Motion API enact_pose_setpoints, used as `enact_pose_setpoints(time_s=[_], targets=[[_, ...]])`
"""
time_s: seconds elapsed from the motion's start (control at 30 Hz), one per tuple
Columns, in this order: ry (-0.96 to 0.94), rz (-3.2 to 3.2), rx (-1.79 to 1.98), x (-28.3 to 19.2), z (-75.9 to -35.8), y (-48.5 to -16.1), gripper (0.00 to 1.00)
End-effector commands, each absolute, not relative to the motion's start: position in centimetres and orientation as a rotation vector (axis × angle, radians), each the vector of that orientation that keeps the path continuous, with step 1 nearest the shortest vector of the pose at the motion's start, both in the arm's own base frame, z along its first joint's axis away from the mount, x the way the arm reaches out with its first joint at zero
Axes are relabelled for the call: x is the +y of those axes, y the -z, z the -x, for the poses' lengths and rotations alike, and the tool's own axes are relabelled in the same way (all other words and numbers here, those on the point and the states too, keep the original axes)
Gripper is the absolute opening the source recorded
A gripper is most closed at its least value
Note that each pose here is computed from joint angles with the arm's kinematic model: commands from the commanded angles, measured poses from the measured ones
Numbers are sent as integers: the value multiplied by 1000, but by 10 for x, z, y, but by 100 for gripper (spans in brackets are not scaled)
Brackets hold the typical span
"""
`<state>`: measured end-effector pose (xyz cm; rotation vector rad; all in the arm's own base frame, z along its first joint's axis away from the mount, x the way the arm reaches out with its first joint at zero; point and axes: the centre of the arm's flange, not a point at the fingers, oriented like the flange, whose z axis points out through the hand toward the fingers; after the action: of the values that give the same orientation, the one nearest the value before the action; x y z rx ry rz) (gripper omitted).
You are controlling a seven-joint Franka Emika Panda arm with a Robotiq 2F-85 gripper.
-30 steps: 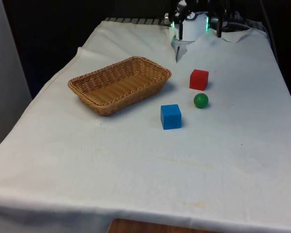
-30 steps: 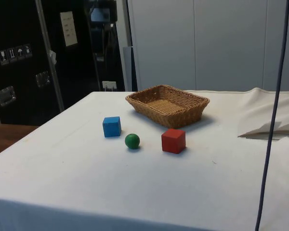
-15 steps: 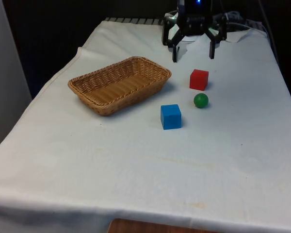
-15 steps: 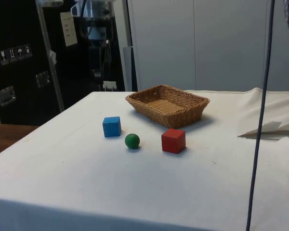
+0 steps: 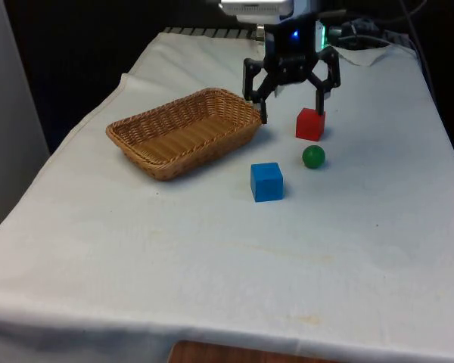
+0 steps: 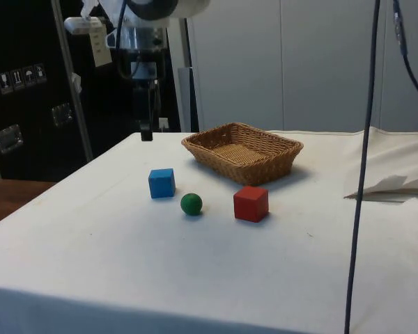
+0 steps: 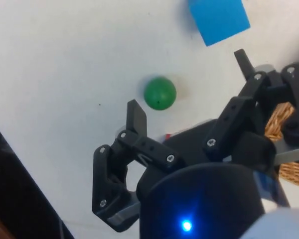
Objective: Place all non-red objects into the basket.
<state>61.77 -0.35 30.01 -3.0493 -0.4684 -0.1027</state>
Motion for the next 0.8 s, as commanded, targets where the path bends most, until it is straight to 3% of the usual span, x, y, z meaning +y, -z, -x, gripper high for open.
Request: enact_pose_setpoints(time_s=[0.0,0.77], targets=[[110,3035,-480,-4,-620,-296,100],[106,3091,-531,-7,-629,-253,100]])
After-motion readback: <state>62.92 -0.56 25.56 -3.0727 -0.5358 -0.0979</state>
